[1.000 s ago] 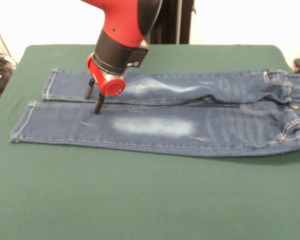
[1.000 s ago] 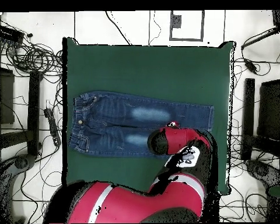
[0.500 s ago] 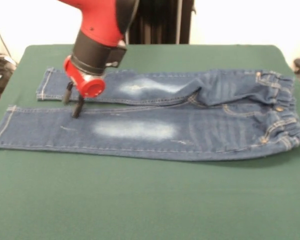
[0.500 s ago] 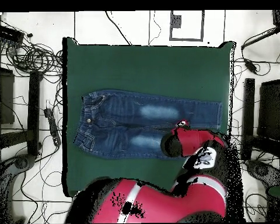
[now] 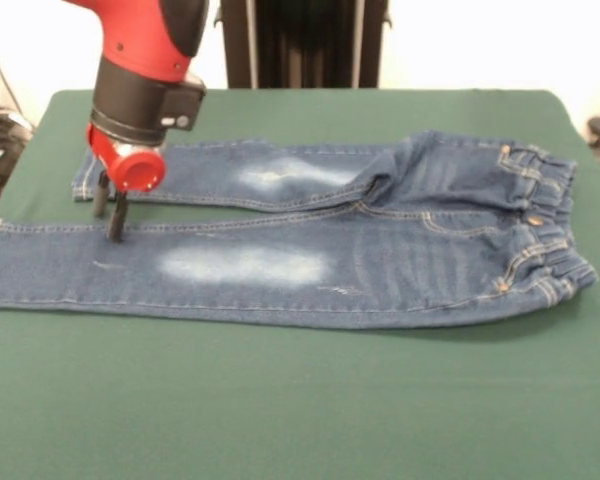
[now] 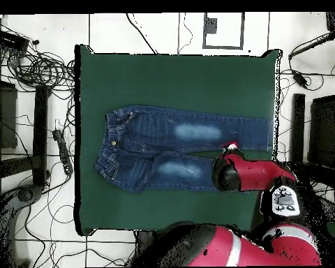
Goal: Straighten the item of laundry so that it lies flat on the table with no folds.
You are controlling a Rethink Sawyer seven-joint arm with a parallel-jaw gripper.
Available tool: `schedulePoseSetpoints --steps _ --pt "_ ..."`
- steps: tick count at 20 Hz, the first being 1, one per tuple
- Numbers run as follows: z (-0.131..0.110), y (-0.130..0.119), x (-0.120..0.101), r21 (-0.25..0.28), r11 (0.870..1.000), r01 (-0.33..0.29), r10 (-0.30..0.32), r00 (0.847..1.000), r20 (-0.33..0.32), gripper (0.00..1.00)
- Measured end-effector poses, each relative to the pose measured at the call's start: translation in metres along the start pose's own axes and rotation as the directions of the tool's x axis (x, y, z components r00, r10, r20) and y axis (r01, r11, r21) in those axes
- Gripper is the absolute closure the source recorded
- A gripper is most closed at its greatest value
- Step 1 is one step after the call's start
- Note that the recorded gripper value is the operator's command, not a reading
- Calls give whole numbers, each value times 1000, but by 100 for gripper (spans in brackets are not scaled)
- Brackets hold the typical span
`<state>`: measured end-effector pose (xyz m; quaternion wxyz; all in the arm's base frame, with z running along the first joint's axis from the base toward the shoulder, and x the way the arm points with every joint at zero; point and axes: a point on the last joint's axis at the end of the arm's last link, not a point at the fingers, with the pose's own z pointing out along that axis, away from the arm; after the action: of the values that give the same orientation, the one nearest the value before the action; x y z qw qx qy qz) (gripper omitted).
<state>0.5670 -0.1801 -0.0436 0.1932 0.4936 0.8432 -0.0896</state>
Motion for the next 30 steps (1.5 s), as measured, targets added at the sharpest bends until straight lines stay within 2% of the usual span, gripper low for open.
schedulePoseSetpoints --steps 4,11,15,19,24,30 --pt "-21 10 -4 -28 999 -18 18 1000 -3 0" --pt "-75 50 -8 -81 996 -29 28 1000 -12 0" --pt "-89 61 -10 -77 996 -35 34 999 -22 0" --pt "-89 56 -4 -23 999 -26 25 999 -41 0" --pt "-75 37 19 76 997 2 5 996 -86 0" --pt "-57 7 55 212 976 58 -27 989 -149 0"
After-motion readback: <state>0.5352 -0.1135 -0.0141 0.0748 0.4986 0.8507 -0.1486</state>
